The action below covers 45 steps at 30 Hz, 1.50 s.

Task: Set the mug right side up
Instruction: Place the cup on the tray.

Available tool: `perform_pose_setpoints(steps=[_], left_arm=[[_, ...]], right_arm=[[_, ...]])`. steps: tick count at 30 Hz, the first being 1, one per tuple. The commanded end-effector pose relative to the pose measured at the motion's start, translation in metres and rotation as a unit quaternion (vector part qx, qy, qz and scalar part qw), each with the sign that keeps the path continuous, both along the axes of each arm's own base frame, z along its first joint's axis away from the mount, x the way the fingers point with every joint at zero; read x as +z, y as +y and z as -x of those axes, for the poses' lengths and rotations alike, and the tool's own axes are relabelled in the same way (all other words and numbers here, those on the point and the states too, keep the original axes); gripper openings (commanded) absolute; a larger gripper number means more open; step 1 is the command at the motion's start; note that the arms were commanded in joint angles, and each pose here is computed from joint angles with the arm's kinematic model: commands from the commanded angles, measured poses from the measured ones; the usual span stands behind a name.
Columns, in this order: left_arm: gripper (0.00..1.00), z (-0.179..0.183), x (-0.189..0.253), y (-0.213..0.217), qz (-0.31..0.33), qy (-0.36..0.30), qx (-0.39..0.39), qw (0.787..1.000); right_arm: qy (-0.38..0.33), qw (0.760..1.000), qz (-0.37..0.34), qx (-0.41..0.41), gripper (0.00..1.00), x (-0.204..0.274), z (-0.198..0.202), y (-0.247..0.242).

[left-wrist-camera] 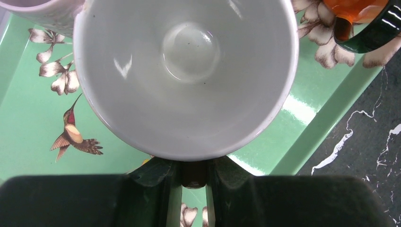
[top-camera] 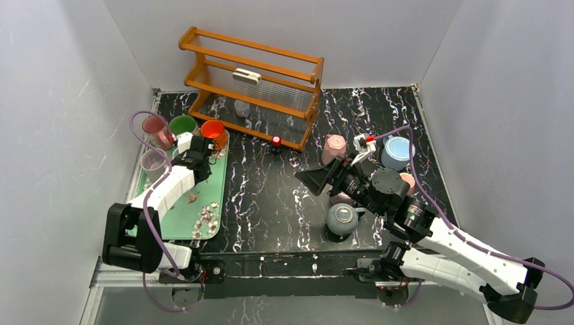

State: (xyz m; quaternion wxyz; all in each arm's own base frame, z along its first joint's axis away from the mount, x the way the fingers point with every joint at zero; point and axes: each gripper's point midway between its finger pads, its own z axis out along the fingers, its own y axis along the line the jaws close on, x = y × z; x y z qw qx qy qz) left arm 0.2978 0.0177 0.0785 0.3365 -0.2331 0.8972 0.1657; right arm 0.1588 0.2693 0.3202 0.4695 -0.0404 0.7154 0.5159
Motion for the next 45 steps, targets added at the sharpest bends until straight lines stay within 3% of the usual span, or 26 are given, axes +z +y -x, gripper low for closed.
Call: perform_pose_setpoints(steps=[1, 12, 22, 45], left_arm=[[0.00, -0.021, 0.021, 0.007, 0.003, -0.046, 0.021, 0.999], [0.00, -0.035, 0.012, 0.013, 0.019, -0.036, 0.033, 0.999], [0.15, -0.042, 0.010, 0.021, 0.015, -0.030, 0.037, 0.999], [0.27, -0.060, 0.006, 0.005, 0.045, -0.035, -0.005, 0.998]], right_arm=[[-0.007, 0.999, -0.022, -0.023, 0.99, 0.018, -0.005, -0.006], [0.001, 0.999, -0.014, -0.031, 0.99, 0.014, -0.004, -0.012], [-0.001, 1.000, -0.012, -0.029, 0.99, 0.014, -0.002, -0.015], [0.007, 0.999, -0.015, -0.034, 0.99, 0.012, 0.004, -0.028]])
